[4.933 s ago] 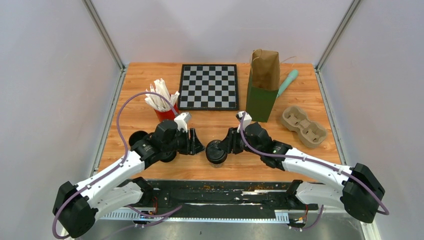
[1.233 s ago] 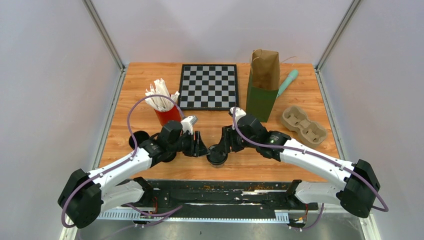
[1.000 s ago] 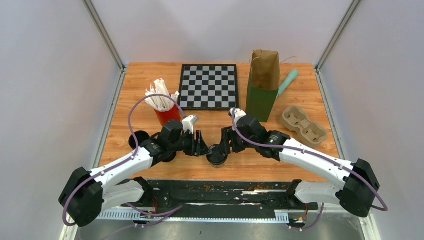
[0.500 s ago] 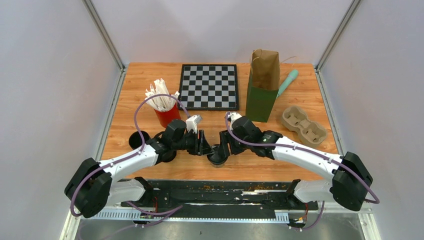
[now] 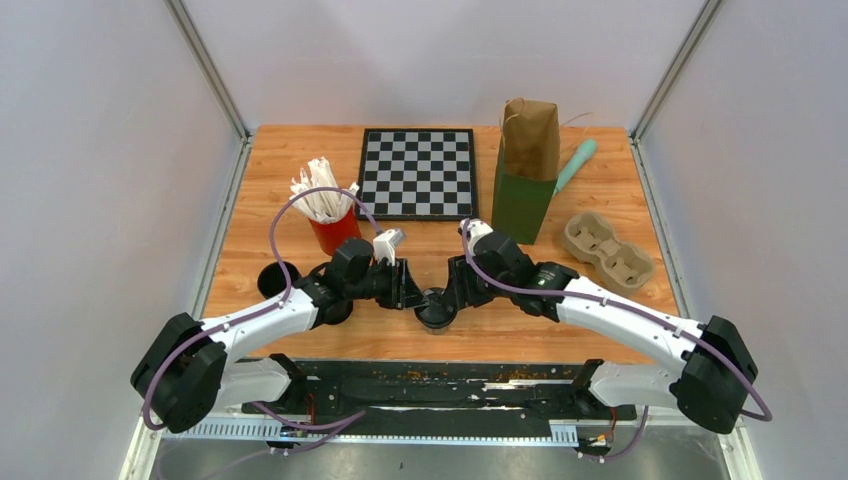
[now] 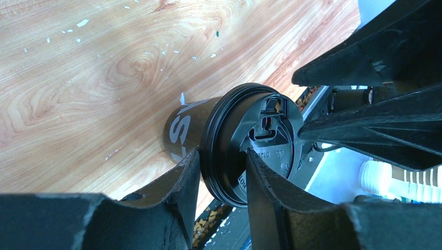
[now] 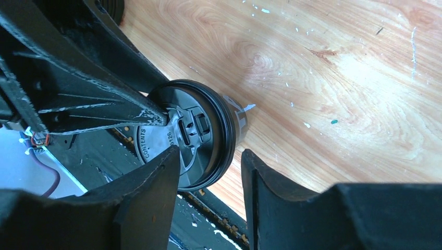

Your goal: Pack the takeout coffee

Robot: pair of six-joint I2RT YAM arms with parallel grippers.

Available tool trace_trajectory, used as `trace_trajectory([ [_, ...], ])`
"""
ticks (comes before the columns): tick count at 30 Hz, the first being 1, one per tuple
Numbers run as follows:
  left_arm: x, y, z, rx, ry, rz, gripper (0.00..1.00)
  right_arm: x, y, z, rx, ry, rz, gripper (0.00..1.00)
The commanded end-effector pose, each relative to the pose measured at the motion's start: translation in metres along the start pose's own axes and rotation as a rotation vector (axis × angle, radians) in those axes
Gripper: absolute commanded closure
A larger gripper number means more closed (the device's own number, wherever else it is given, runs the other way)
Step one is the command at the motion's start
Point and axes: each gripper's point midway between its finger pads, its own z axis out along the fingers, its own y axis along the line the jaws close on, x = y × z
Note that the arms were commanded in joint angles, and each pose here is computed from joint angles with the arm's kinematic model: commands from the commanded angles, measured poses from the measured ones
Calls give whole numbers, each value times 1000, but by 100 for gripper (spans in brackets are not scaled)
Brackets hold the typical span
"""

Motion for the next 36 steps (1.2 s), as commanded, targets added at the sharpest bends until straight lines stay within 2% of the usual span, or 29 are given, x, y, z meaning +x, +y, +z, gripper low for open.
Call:
trace_trajectory([
  [1, 19, 29, -1, -107, 43, 4, 57, -15, 8, -14, -29, -59, 17, 55],
  [8, 21, 30, -2, -108, 40, -6, 57, -10, 19, -13, -96, -52, 67, 62],
  [15, 22, 31, -2, -106, 42, -8, 58, -2, 16, -1, -86, -14, 66, 65],
  [22, 25, 34, -1, -118, 50, -9, 58, 18, -2, 10, -19, 36, 77, 77],
  [29, 33, 45, -4, -165, 66, -17, 59, 46, -22, 15, 39, 85, 98, 78],
  [36, 45, 54, -7, -190, 71, -61, 60, 71, -32, 24, 26, 99, 109, 78],
])
